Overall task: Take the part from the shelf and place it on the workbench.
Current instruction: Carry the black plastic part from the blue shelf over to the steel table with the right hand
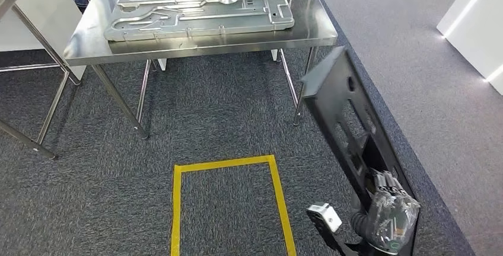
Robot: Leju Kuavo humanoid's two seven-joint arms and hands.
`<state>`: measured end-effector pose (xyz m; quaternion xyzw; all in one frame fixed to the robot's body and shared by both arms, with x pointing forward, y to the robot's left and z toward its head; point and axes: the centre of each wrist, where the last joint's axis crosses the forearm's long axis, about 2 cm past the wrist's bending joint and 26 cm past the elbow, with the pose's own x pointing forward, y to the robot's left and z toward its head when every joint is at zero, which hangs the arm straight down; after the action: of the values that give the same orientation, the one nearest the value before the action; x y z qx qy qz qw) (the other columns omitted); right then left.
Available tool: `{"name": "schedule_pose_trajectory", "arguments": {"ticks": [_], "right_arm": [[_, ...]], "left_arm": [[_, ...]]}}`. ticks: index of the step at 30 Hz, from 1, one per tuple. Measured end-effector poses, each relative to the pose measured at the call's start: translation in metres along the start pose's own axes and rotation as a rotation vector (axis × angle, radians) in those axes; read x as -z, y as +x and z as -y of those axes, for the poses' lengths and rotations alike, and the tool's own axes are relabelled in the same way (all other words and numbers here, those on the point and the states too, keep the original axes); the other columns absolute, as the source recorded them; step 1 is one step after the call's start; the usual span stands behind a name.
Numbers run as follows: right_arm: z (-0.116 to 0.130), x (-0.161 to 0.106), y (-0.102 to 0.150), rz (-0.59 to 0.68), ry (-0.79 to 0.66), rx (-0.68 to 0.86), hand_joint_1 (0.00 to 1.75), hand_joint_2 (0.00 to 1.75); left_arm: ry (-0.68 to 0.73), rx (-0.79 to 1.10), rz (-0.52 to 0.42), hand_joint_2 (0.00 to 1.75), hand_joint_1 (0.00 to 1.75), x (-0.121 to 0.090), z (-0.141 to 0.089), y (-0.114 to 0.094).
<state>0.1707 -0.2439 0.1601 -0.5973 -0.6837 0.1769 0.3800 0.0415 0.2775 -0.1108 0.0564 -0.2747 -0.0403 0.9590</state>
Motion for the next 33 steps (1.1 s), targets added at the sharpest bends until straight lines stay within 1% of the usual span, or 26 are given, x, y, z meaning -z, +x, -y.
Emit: {"name": "schedule_pose_trajectory", "arguments": {"ticks": [2,4,5,6,8,11,14,15,16,17,18,19,20,21,22,23,25,27,28,30,33], "right_arm": [[-0.006,0.006,-0.007,0.184,0.011,-0.095,1.75,1.75],[-0.008,0.009,-0.027,0.402,0.034,-0.175,1.75,1.75],[-0.007,0.01,-0.038,0.488,0.049,-0.209,1.75,1.75],[-0.006,0.012,-0.048,0.547,0.063,-0.243,1.75,1.75],[-0.004,0.016,-0.065,0.571,0.074,-0.298,1.75,1.75],[-0.003,0.021,-0.085,0.542,0.08,-0.356,1.75,1.75],[-0.007,0.028,-0.096,0.496,0.096,-0.372,1.75,1.75],[-0.009,0.038,-0.099,0.461,0.105,-0.37,1.75,1.75],[-0.013,0.057,-0.1,0.413,0.11,-0.37,1.75,1.75],[-0.017,0.085,-0.098,0.337,0.102,-0.375,1.75,1.75],[-0.022,0.113,-0.09,0.236,0.076,-0.386,1.75,1.75],[-0.026,0.138,-0.078,0.114,0.031,-0.392,1.75,1.75],[-0.033,0.152,-0.058,-0.014,-0.015,-0.381,1.75,1.75],[-0.041,0.156,-0.035,-0.076,-0.037,-0.356,1.75,1.75],[-0.05,0.15,-0.011,-0.074,-0.03,-0.334,1.75,1.75],[-0.06,0.135,0.01,-0.006,0.006,-0.321,1.75,1.75],[-0.078,0.092,0.037,0.261,0.122,-0.307,1.75,1.75],[-0.089,0.054,0.05,0.504,0.219,-0.288,1.75,1.75],[-0.092,0.045,0.053,0.582,0.244,-0.279,1.75,1.75],[-0.097,0.044,0.057,0.65,0.248,-0.273,1.75,1.75],[-0.104,0.054,0.06,0.692,0.243,-0.266,1.75,1.75]], "left_arm": [[-0.012,0.016,0.006,0.0,0.0,0.002,-0.001,0.003],[-0.023,0.027,0.006,0.0,0.0,0.002,-0.001,0.004],[-0.027,0.03,0.003,0.0,0.0,0.002,-0.001,0.003],[-0.031,0.032,0.001,0.0,0.0,0.002,-0.001,0.003],[-0.036,0.037,-0.001,0.0,0.0,0.002,-0.001,0.003],[-0.037,0.047,-0.001,0.0,0.0,0.003,-0.002,0.005],[-0.037,0.053,0.0,0.0,0.0,0.004,-0.005,0.006],[-0.037,0.055,0.003,0.0,0.0,0.004,-0.006,0.007],[-0.037,0.057,0.005,0.0,0.0,0.005,-0.006,0.008],[-0.039,0.059,0.009,0.0,0.0,0.006,-0.007,0.009],[-0.041,0.062,0.012,0.0,0.0,0.006,-0.007,0.011],[-0.043,0.065,0.014,0.0,0.0,0.007,-0.007,0.012],[-0.045,0.067,0.015,0.0,0.0,0.007,-0.007,0.012],[-0.047,0.069,0.014,0.0,0.0,0.007,-0.007,0.012],[-0.048,0.072,0.01,0.0,0.0,0.006,-0.008,0.01],[-0.047,0.075,0.007,0.0,0.0,0.006,-0.01,0.009],[-0.045,0.082,0.008,0.0,0.0,0.007,-0.013,0.011],[-0.046,0.089,0.01,0.0,0.0,0.009,-0.015,0.014],[-0.047,0.092,0.009,0.0,0.0,0.009,-0.016,0.014],[-0.049,0.097,0.006,0.0,0.0,0.009,-0.016,0.013],[-0.054,0.103,0.005,0.0,0.0,0.009,-0.016,0.013]]}}
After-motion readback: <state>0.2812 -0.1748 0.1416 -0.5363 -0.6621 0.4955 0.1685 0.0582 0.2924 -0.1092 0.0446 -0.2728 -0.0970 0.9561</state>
